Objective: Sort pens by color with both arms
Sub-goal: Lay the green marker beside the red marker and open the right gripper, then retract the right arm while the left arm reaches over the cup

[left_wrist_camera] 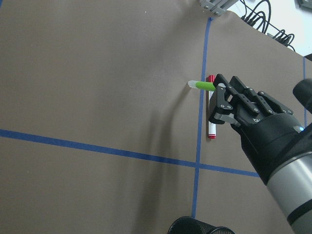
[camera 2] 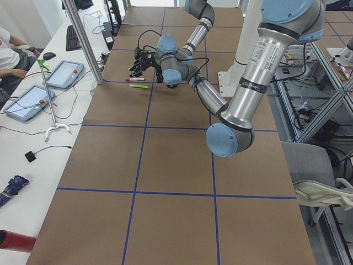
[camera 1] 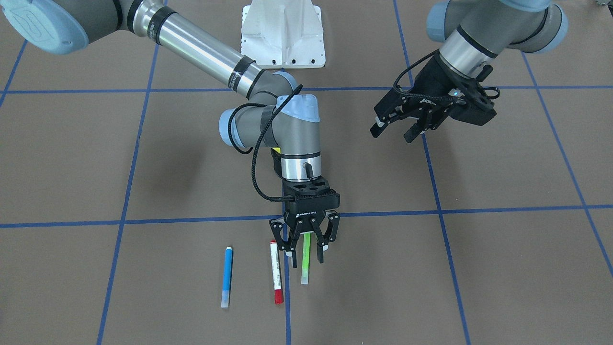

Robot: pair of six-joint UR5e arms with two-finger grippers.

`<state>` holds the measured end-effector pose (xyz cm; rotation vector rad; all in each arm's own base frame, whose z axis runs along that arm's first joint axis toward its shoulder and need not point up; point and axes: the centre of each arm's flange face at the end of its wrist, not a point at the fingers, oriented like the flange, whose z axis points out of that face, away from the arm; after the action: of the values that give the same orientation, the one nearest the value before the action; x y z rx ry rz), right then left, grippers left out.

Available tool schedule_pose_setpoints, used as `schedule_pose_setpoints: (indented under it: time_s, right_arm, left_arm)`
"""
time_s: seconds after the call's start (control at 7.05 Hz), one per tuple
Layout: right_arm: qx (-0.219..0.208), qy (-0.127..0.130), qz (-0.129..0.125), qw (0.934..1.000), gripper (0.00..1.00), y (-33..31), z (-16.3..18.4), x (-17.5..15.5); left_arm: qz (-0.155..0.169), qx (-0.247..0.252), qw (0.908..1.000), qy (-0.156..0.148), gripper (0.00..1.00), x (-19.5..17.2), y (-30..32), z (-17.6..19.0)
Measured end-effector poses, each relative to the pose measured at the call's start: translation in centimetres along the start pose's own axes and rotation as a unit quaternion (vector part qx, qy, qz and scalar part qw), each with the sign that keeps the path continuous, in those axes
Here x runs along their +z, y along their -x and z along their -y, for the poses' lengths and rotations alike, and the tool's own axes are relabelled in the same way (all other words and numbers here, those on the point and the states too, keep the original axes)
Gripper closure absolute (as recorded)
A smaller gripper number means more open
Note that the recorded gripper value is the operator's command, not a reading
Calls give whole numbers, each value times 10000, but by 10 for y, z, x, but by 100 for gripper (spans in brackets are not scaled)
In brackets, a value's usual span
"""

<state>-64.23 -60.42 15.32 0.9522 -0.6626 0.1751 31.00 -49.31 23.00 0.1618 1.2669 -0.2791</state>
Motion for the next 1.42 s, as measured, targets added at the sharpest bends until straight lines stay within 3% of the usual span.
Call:
schedule_pose_setpoints:
  time_s: [0.28, 0.57, 0.99, 1.13, 1.42]
  right_arm:
    - [75, -4, 244, 9997, 4, -15, -4, -17]
    - [173, 66, 661, 9976, 2, -65, -4, -52]
    - [334, 853, 1164, 9890, 2, -214, -7, -78]
    - [412, 1221, 1197, 9844, 2, -266, -13, -78]
    - [604, 1758, 1181, 9755, 2, -348, -21, -78]
  left_arm:
    - [59, -31, 10000, 23, 0, 4, 0, 0]
    - [174, -80, 9997, 116, 0, 16, -11, -4]
    - [664, -576, 9957, 285, 0, 51, -76, -26]
    - [822, -876, 9925, 241, 0, 77, -102, -39]
    - [1493, -1230, 9811, -19, 0, 118, -186, -58]
